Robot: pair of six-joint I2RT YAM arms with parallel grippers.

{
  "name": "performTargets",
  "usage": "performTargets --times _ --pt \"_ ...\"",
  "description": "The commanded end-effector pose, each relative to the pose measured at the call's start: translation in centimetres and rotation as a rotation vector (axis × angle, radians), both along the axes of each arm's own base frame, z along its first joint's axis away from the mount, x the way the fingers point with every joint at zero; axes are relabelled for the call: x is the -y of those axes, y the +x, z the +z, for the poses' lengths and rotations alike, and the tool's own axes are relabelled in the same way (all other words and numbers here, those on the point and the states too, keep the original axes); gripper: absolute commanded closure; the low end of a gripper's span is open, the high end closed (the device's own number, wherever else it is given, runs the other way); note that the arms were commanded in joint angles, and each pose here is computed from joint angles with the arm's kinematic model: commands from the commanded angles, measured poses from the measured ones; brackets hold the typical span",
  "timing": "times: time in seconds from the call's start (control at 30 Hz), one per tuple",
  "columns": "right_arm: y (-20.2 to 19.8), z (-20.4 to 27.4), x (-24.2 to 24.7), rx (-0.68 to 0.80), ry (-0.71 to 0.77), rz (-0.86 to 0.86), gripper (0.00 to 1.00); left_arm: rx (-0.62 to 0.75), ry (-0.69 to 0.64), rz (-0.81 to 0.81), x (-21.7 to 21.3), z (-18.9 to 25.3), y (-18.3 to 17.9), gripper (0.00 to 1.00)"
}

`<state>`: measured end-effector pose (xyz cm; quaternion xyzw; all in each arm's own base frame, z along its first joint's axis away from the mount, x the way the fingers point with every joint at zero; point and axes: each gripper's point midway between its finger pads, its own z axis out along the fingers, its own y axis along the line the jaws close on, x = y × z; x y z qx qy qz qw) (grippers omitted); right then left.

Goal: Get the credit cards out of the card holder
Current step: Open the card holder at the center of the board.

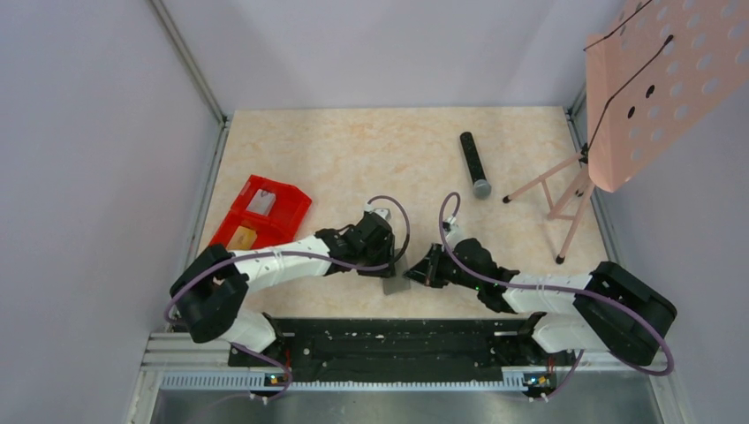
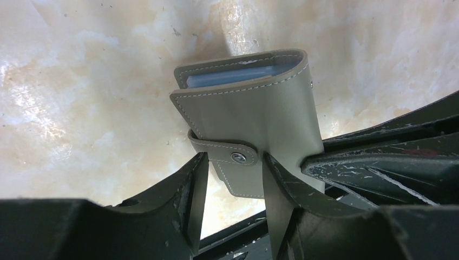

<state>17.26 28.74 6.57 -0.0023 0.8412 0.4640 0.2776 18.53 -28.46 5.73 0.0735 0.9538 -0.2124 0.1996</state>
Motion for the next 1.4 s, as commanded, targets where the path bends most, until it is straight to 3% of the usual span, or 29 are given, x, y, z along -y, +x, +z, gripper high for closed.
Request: performTargets --times 0.0,0.23,0.57,0.97,1.23,1.37 --pt "0.2 2.0 -1.0 0.058 0.061 0.013 1.0 0.015 -0.02 -0.008 1.2 0.0 0.6 0.53" --pt "0.1 1.6 -0.7 0.057 0.058 0.006 1.0 0.011 0.024 0.008 0.4 -1.0 0.7 0.65" --pt "0.1 1.2 -0.2 0.069 0.037 -0.008 1.0 0.042 0.055 0.048 -0.6 -0.5 1.2 1.0" --pt "1.5 -0.6 3.1 0.084 -0.14 -0.074 0.99 0.069 0.022 0.072 -1.3 1.0 0.9 1.0" --pt "2.9 -0.1 5.2 0.116 -0.266 -0.133 0.83 0.056 -0.055 0.064 -0.8 0.7 0.4 1.0" --pt "3.0 0.1 5.4 0.105 -0.299 -0.131 0.67 0.041 -0.074 0.069 -0.9 0.4 0.1 1.0"
